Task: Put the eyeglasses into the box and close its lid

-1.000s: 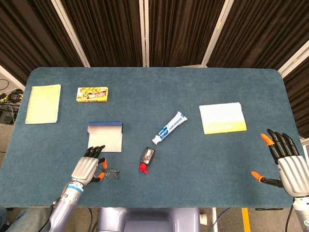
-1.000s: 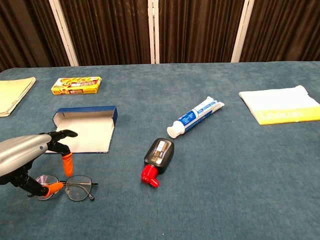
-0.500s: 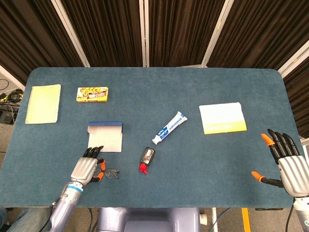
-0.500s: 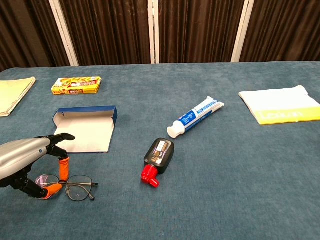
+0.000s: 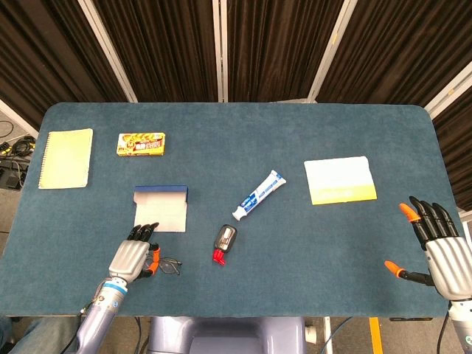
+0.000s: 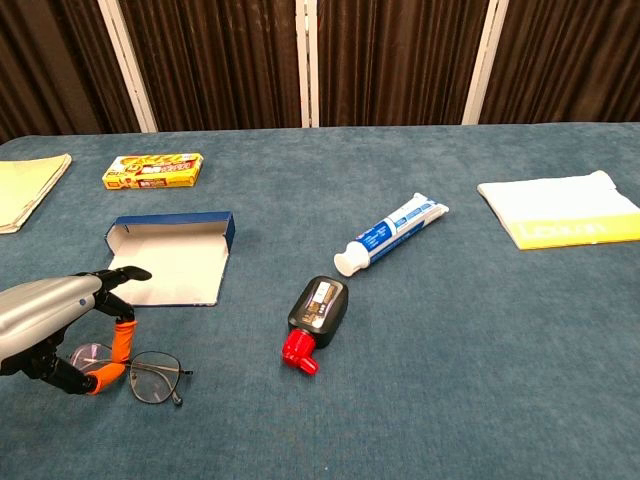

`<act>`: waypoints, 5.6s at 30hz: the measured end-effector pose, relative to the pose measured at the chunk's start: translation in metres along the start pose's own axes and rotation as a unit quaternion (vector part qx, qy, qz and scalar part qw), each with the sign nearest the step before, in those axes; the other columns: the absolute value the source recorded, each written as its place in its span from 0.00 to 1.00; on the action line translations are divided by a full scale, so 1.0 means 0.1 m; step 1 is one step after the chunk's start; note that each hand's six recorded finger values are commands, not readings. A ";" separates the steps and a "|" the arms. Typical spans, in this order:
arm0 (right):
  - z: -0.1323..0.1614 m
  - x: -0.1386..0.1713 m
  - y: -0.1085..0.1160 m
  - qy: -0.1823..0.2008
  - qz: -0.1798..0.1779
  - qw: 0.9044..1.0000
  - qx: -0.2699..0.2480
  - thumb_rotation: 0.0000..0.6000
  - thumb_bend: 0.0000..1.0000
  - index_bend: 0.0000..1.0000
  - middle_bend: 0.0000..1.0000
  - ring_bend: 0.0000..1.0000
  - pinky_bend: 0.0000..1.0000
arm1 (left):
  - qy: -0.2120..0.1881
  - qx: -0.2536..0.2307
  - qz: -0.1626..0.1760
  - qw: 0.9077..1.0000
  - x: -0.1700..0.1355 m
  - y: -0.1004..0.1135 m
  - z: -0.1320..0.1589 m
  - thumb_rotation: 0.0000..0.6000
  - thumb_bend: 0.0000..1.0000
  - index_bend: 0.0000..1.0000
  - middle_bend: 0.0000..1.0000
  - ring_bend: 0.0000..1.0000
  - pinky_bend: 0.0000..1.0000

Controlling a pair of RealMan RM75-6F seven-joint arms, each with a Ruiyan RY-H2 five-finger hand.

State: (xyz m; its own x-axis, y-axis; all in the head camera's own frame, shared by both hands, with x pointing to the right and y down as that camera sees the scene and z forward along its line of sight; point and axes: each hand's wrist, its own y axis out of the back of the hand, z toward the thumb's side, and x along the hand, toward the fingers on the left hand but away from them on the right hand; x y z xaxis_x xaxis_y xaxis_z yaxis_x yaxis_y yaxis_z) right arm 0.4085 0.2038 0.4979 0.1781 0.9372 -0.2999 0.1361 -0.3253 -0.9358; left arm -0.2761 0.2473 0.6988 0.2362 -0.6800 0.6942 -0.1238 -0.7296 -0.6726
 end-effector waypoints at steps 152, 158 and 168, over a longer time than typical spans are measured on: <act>-0.20 -0.06 -0.04 -0.040 0.013 0.999 0.000 1.00 0.00 0.01 0.00 0.00 0.00 | -0.039 0.057 0.103 0.992 0.55 0.77 -0.38 1.00 0.26 0.42 0.00 0.00 0.00; -0.20 -0.06 -0.02 -0.038 0.012 0.999 -0.003 1.00 0.00 0.01 0.00 0.00 0.00 | -0.040 0.059 0.096 0.993 0.53 0.62 -0.33 1.00 0.26 0.42 0.00 0.00 0.00; -0.21 -0.07 -0.03 -0.039 0.016 0.999 -0.003 1.00 0.00 0.01 0.00 0.00 0.00 | -0.039 0.048 0.085 0.994 0.60 0.40 -0.34 1.00 0.26 0.38 0.00 0.00 0.00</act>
State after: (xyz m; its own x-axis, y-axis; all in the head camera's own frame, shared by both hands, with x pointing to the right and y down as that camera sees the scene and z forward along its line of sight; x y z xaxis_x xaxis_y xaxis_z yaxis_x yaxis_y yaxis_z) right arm 0.4269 0.1961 0.5069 0.1055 0.9333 -0.3431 0.1384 -0.3555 -0.9244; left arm -0.2994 0.1743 0.7222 0.2941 -0.7830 0.5481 -0.0765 -0.5910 -0.8031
